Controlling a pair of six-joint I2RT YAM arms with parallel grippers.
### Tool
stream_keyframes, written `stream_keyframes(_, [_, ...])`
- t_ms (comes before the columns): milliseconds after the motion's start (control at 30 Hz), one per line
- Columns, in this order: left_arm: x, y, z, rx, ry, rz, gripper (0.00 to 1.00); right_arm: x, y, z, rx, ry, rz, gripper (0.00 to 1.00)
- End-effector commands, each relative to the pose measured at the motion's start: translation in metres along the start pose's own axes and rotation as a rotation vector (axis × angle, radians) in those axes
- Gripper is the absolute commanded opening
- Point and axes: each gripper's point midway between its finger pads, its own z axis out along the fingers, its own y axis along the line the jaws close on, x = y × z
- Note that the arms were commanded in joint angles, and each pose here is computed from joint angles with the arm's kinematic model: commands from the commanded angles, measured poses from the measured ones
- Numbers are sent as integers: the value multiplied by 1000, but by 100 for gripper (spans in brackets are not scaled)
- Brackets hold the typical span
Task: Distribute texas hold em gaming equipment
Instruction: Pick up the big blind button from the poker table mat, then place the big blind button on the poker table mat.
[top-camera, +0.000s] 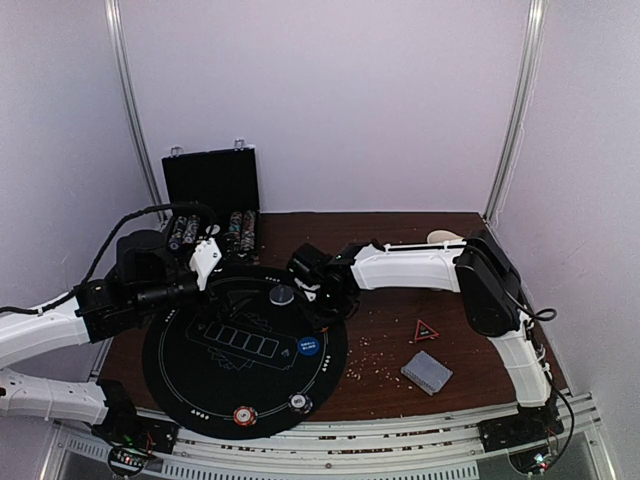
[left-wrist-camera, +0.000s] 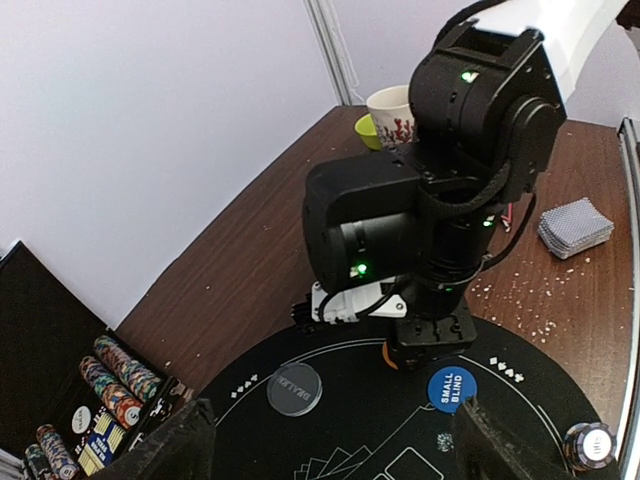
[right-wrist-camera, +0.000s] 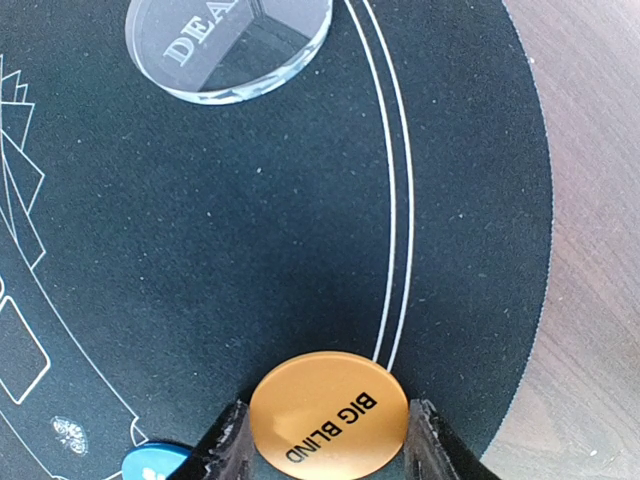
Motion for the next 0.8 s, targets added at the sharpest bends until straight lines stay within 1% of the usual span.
stream_keyframes(0, [-16,38,-7,-187,-32,-52,84,-13,7,-14,-37,-41,2,36])
stream_keyframes(100, [-11,64,-13,-323,-2,-104,84,-26,10,-29,-41,-84,5,36])
stream_keyframes(200, [-3,84,-20,-416,25,-150,84,-33,17,-39,-53,-108,-8,36])
stream_keyframes(333, [15,116,-35,-558,83,-237,85,-40,49,-54,-109,-146,-68,36])
stream_keyframes(400, [26,133,-45,-634,111,-296,85,-44,78,-63,-169,-174,-112,35])
stream_keyframes(467, [38,152,-58,-711,133,-356,85,-44,118,-73,-253,-204,-172,35])
stream_keyframes(500, [42,158,-64,-739,139,-382,85,-42,131,-72,-284,-212,-190,35])
stream_keyframes(600, [50,172,-80,-816,142,-437,85,-43,200,-86,-430,-297,-283,34])
stream_keyframes(700, [52,179,-91,-864,132,-465,85,-39,251,-80,-521,-328,-346,35])
stream_keyframes(767, [51,180,-93,-867,127,-469,85,-35,280,-74,-568,-340,-388,35])
